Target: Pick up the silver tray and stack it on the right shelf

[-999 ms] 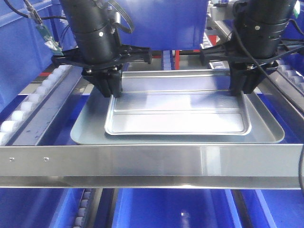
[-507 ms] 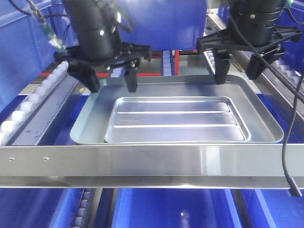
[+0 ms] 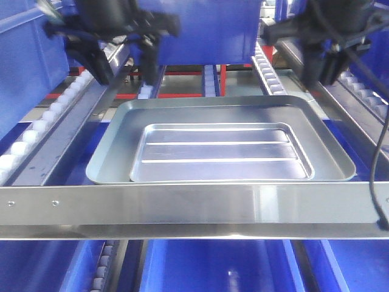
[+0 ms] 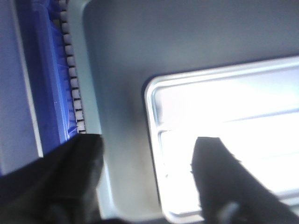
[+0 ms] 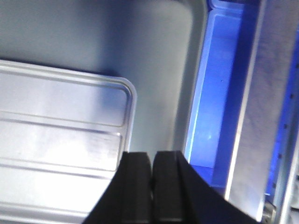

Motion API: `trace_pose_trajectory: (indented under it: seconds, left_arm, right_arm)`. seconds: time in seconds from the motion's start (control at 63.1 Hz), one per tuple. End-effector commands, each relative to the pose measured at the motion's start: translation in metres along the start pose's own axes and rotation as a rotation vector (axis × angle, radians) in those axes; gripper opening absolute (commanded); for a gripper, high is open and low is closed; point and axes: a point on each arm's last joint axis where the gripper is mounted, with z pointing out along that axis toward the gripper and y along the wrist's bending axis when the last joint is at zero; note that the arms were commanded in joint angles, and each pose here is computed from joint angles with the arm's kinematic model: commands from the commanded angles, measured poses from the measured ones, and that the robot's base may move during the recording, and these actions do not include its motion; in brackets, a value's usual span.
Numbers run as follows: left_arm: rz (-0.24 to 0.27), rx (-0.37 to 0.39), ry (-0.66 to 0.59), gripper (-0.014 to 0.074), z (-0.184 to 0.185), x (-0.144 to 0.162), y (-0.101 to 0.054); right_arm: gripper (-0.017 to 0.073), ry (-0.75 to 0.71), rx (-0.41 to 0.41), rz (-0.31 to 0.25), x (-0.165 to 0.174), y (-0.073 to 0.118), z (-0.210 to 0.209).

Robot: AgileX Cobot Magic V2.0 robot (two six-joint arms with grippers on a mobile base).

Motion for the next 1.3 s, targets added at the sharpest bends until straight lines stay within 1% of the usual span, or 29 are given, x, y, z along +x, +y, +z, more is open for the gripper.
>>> trace_pose_trajectory:
  seconds: [0.0, 0.048, 0.143, 0.19, 0.206, 0.254, 0.349, 0.476, 0.571, 0.698, 0.856, 0.92, 0.983, 1.11, 1.284]
  left_arm:
    - [0.004, 0.039, -0.136, 0.0149, -0.040, -0.001, 0.007]
    - [0.006, 0.050, -0.160, 0.0081, -0.047, 0.006, 0.009]
    - [0.019, 0.052, -0.164, -0.0048, -0.051, 0.027, 0.016]
    - [0.022, 0.059, -0.177, -0.0105, -0.056, 0.036, 0.019]
    - [0.024, 0.058, -0.170, -0.0110, -0.055, 0.041, 0.020]
    - [0.030, 0.062, -0.179, -0.0092, -0.057, 0.051, 0.023]
    - [0.038, 0.082, -0.210, -0.0093, -0.062, 0.073, 0.030]
    - [0.044, 0.114, -0.260, -0.0093, -0.070, 0.103, 0.038]
    - [0.045, 0.145, -0.320, -0.0093, -0.080, 0.128, 0.046]
    - [0.046, 0.159, -0.348, -0.0093, -0.089, 0.158, 0.055]
    - [0.041, 0.171, -0.417, -0.0093, -0.110, 0.186, 0.067]
    - [0.040, 0.182, -0.481, -0.0093, -0.125, 0.195, 0.072]
    - [0.054, 0.185, -0.571, -0.0093, -0.145, 0.202, 0.078]
    - [0.050, 0.199, -0.707, -0.0093, -0.175, 0.215, 0.088]
    - [0.031, 0.219, -0.823, -0.0093, -0.199, 0.230, 0.096]
  right_arm:
    - [0.0059, -0.113, -0.001, -0.012, -0.008, -0.008, -0.035]
    - [0.0052, -0.111, 0.000, -0.020, -0.003, -0.010, -0.038]
    - [0.0052, -0.099, 0.001, -0.037, 0.009, -0.013, -0.040]
    - [0.0052, -0.102, -0.002, -0.041, 0.016, -0.014, -0.042]
    - [0.0052, -0.099, -0.002, -0.042, 0.018, -0.014, -0.042]
    - [0.0052, -0.094, -0.006, -0.046, 0.027, -0.016, -0.041]
    - [0.0052, -0.107, -0.026, -0.047, 0.045, -0.018, -0.046]
    - [0.0052, -0.132, -0.054, -0.066, 0.072, -0.018, -0.053]
    - [0.0052, -0.194, -0.095, -0.088, 0.096, -0.018, -0.066]
    - [0.0052, -0.287, -0.140, -0.098, 0.120, -0.021, -0.085]
    - [0.0052, -0.410, -0.168, -0.077, 0.149, -0.036, -0.117]
    - [0.0052, -0.462, -0.178, -0.067, 0.161, -0.042, -0.128]
    - [0.0052, -0.546, -0.193, -0.050, 0.176, -0.051, -0.146]
    - [0.0052, -0.697, -0.221, -0.020, 0.201, -0.064, -0.173]
    - [0.0052, -0.858, -0.250, 0.013, 0.225, -0.077, -0.201]
